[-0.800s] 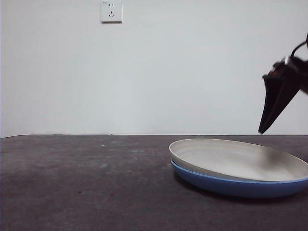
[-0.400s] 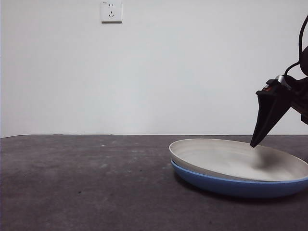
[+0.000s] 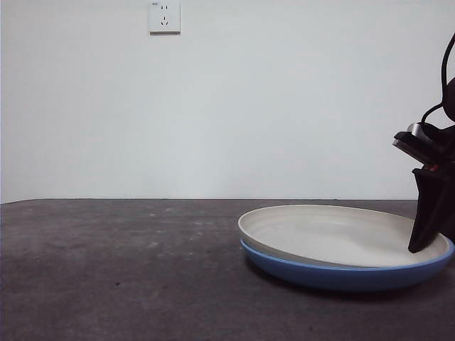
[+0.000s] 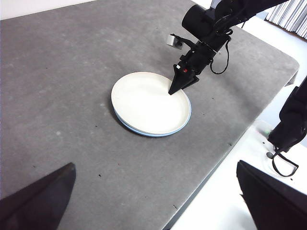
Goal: Pick up the white plate, put it on the blue plate, put it on desk
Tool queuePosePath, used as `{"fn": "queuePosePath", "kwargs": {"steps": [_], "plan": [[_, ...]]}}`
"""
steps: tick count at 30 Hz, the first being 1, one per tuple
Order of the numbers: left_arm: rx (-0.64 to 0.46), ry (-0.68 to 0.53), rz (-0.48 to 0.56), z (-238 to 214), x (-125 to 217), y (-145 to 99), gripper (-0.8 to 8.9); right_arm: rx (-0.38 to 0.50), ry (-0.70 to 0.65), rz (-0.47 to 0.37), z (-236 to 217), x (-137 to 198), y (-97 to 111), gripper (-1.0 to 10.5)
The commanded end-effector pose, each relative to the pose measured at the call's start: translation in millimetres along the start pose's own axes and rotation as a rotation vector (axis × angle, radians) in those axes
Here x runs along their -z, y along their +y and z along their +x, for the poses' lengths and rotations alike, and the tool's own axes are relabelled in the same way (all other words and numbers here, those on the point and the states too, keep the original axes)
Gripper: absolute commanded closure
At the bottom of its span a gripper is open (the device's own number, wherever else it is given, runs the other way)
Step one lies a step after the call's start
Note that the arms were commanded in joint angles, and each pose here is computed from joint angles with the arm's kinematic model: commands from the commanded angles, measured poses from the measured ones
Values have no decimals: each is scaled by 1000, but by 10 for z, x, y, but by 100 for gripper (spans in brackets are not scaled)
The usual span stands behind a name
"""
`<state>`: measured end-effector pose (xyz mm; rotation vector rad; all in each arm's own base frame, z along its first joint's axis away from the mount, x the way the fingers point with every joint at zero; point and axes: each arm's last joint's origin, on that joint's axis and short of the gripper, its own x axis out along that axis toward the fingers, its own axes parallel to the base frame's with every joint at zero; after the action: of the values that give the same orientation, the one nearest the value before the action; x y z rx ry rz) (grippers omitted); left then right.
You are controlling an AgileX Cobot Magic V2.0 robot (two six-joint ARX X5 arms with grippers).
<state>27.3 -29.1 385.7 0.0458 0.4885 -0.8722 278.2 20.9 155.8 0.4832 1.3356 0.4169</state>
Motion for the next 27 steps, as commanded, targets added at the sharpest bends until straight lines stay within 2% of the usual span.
{"fn": "queuePosePath", "kwargs": {"steps": [1,6,9,11,20,27], "plan": [[7,-26,2,-46,-38,-17,250,28,2,14,19,-23,-22,943],[7,-19,0,-46,-31,-17,250,22,4,19,-7,-40,-7,943],[7,-20,1,-46,-32,-17,250,-28,1,13,-27,-87,67,943],[7,-20,2,-46,-32,-17,250,-62,-2,8,-39,-131,150,943],[7,-20,5,-46,-32,-17,250,-106,-18,-57,-18,-281,645,943],[7,-20,5,-46,-32,-17,250,-137,1,-72,114,-348,932,943]]}}
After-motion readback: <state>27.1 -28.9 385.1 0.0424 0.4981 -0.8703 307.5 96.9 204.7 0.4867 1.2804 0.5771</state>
